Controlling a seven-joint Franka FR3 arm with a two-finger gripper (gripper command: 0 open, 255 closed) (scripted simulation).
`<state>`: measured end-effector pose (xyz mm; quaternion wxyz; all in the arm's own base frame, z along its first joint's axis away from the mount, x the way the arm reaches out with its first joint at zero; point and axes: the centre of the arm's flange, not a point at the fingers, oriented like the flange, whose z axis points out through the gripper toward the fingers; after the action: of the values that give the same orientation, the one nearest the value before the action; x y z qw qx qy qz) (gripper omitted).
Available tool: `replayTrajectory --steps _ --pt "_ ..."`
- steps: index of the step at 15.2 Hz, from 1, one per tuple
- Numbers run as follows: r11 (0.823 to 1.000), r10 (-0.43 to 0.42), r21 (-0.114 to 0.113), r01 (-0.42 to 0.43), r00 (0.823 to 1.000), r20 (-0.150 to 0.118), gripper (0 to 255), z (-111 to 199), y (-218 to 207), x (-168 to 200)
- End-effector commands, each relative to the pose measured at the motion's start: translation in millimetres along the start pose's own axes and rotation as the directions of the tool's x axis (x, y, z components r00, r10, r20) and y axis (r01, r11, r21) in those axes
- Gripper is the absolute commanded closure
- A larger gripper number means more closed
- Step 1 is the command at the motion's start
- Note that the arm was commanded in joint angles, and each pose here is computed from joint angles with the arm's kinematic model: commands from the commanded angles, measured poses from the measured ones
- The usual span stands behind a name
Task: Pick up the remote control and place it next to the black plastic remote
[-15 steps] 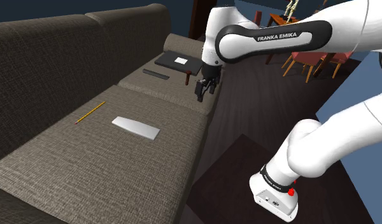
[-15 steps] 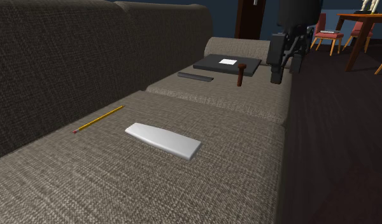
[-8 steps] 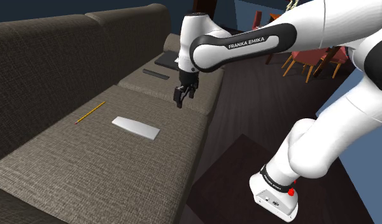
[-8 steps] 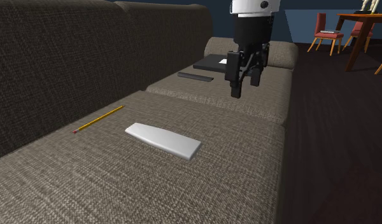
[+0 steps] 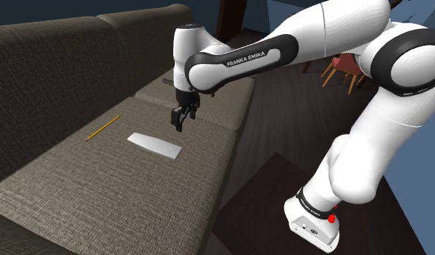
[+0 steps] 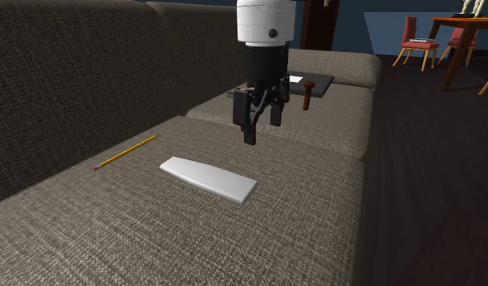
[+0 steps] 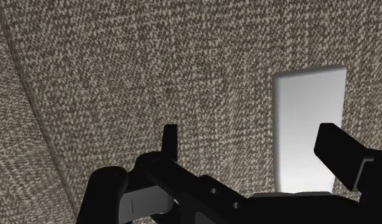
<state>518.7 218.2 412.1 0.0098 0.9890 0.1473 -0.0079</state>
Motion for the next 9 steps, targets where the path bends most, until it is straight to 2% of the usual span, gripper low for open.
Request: replayTrajectory --steps 1,9 --pt "1.000 -0.031 0.002 0.031 1.000 -0.005 0 10.7 -18.1 20.1" --pt "0.989 -0.146 0.006 0.146 0.989 -0.024 0 41.6 -90.0 79.8"
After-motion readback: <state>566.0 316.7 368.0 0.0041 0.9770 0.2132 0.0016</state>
